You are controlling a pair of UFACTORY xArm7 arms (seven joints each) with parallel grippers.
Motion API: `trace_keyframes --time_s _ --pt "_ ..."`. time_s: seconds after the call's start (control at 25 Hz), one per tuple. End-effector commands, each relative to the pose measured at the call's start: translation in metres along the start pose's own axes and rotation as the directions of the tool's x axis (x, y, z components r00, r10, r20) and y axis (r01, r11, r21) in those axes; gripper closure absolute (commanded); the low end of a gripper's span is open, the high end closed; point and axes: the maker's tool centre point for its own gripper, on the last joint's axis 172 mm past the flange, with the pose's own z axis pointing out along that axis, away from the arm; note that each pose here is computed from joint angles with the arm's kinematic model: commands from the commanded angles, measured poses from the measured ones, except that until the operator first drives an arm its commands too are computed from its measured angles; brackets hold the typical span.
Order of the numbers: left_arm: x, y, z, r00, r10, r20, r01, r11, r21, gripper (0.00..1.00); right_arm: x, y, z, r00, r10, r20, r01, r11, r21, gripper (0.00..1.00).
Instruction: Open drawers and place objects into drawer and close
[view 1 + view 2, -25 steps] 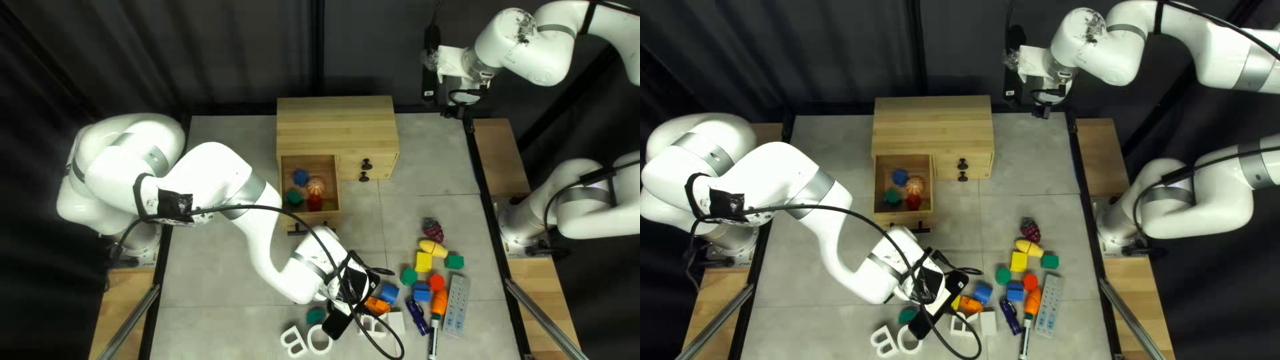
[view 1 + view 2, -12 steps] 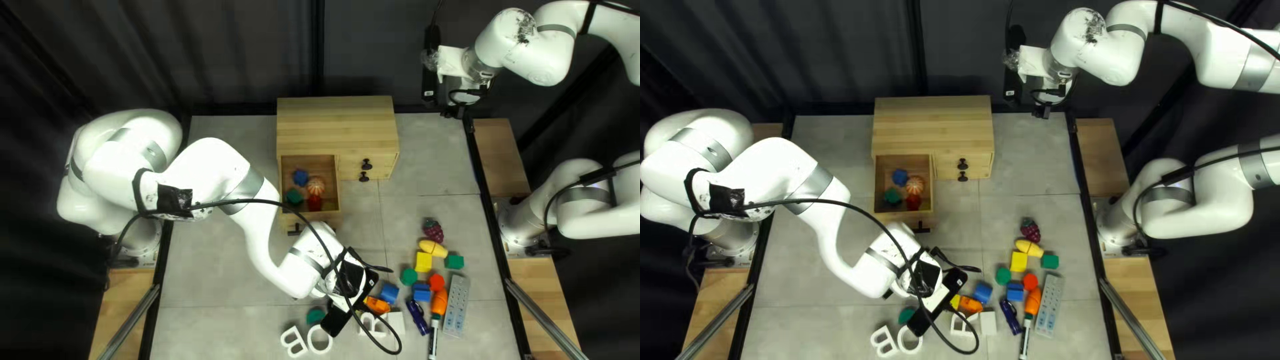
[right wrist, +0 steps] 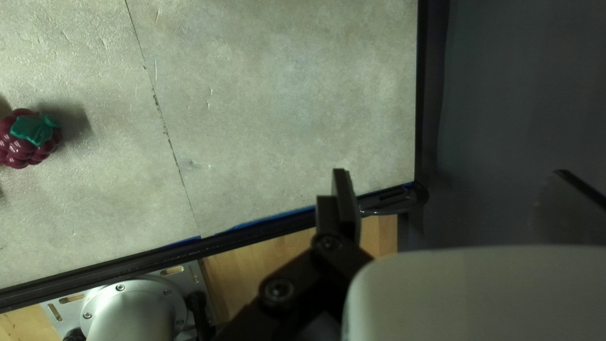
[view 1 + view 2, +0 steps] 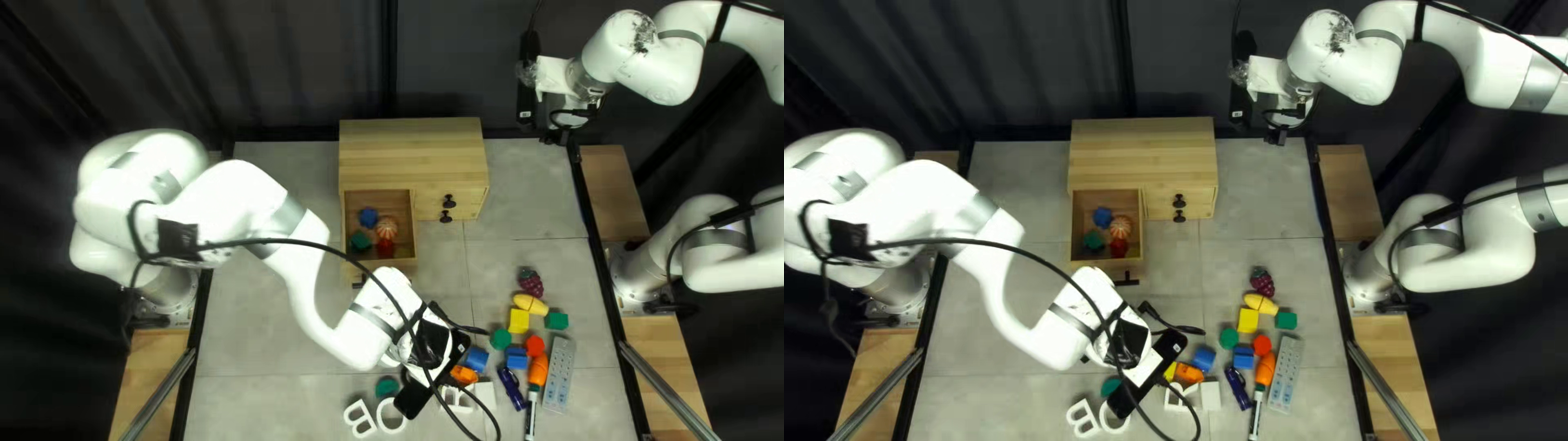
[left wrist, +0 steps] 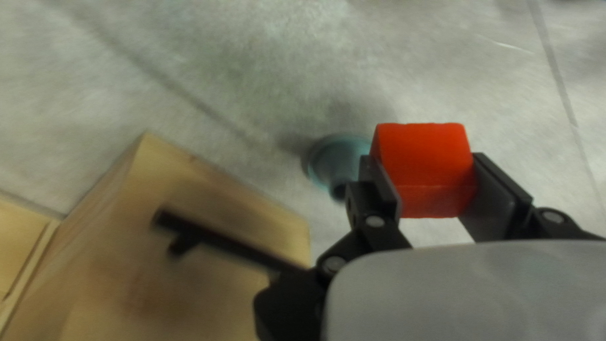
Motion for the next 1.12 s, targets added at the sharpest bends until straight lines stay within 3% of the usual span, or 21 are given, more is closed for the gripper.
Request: trace_keyframes --time_s 0.04,0.2,0.44,0.52,0.56,0.64,0.76,0.96,1.12 --pt "-0.049 -0.032 -0.042 1.0 -0.028 -0.003 0.028 0.999 0.043 1.0 0.0 0.0 0.0 1.0 0.0 0.0 0.0 1.0 0.0 0.0" --pt "-0.091 -0.07 -0.048 0.994 -0.111 -0.015 0.111 0.993 0.05 1.0 0.0 0.0 0.0 1.0 0.0 0.0 0.0 1.0 0.0 0.0" --pt "-0.118 -0.108 0.002 0.956 -0.289 -0.048 0.288 0.957 -0.035 0.96 0.0 0.0 0.0 1.0 0.0 0.0 0.0 1.0 0.0 0.0" --pt "-0.122 -0.113 0.017 0.936 -0.348 -0.056 0.343 0.936 -0.079 0.09 0.0 0.0 0.0 1.0 0.0 0.0 0.0 1.0 0.0 0.0" --pt "-0.122 -0.113 0.017 0.936 -0.348 -0.056 0.343 0.936 -0.079 0.0 0.0 0.0 0.0 1.0 0.0 0.0 0.0 1.0 0.0 0.0" --pt "-0.125 -0.111 0.029 0.906 -0.418 -0.064 0.407 0.903 -0.14 0.0 0.0 0.0 0.0 1.0 0.0 0.0 0.0 1.0 0.0 0.0" --pt "-0.122 -0.1 0.028 0.896 -0.438 -0.069 0.423 0.891 -0.163 0.0 0.0 0.0 0.0 1.0 0.0 0.0 0.0 1.0 0.0 0.0" --pt "-0.1 -0.056 0.006 0.919 -0.386 -0.085 0.369 0.915 -0.163 0.0 0.0 0.0 0.0 1.0 0.0 0.0 0.0 1.0 0.0 0.0" --pt "-0.068 0.012 0.0 0.964 -0.256 -0.07 0.247 0.963 -0.11 0.0 0.0 0.0 0.0 1.0 0.0 0.0 0.0 1.0 0.0 0.0"
